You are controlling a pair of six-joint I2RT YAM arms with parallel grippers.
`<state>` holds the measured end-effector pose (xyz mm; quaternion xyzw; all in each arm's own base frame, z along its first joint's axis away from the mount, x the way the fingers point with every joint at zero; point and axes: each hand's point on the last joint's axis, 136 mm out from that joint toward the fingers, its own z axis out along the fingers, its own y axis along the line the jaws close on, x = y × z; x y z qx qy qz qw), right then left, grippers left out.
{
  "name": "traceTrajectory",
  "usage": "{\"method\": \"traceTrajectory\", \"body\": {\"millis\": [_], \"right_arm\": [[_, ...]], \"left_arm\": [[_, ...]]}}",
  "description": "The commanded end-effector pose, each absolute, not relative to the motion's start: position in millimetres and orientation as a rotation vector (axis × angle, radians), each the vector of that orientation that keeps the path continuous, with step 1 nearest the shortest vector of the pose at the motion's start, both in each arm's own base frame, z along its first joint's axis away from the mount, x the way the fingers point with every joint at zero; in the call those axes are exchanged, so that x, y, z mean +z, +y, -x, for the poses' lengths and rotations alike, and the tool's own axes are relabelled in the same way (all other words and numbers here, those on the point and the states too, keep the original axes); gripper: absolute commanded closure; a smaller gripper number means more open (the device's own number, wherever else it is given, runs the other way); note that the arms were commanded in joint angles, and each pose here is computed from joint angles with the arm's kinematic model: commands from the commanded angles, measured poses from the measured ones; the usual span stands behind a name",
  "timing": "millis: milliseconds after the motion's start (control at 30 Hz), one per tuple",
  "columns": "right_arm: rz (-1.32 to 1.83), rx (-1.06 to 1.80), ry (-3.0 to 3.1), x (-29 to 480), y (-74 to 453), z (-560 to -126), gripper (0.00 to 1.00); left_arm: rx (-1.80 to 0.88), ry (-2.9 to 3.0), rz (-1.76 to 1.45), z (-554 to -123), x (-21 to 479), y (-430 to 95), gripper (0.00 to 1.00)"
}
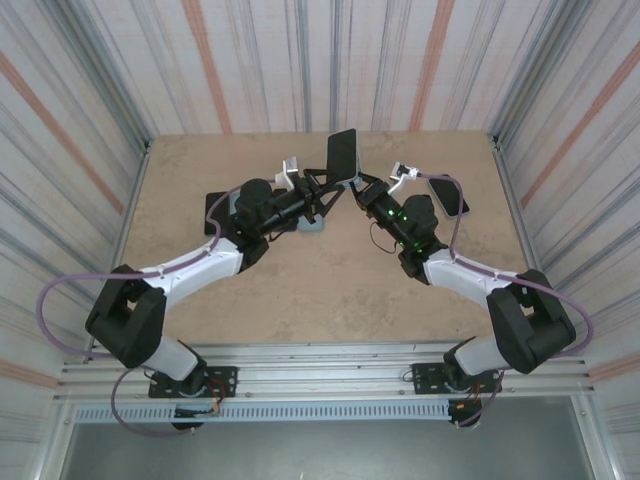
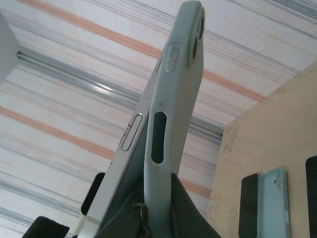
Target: Take the phone out of the phone case
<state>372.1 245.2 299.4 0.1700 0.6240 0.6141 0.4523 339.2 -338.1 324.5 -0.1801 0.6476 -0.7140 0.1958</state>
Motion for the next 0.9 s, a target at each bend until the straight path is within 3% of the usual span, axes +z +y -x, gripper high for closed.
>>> {"method": "traceTrajectory", "body": {"millis": [0,400,733,867], "right_arm": [[-0.327,1.542,1.394,340.6,243.9,-362.2,0.97],[-0.296,1.534,1.316,344.4,242.5,-355.2,0.97],[-0.325,1.539,1.258,345.5,238.4,-352.9,0.97],[-0.326,1.552,1.258,344.0,242.3,-353.4,0.97]], "left_arm": [[-2.029,1.741,0.509,-343.4,340.9,-337.8,0.46],[-1.995,1.696,0.562,-358.3,347.8,-332.5,0.46],[-2.001,1.65,0.552,-365.4,368.5,-332.7,0.57],[-2.002,1.638,0.539,-365.3,374.1,-332.4,0.67]]}}
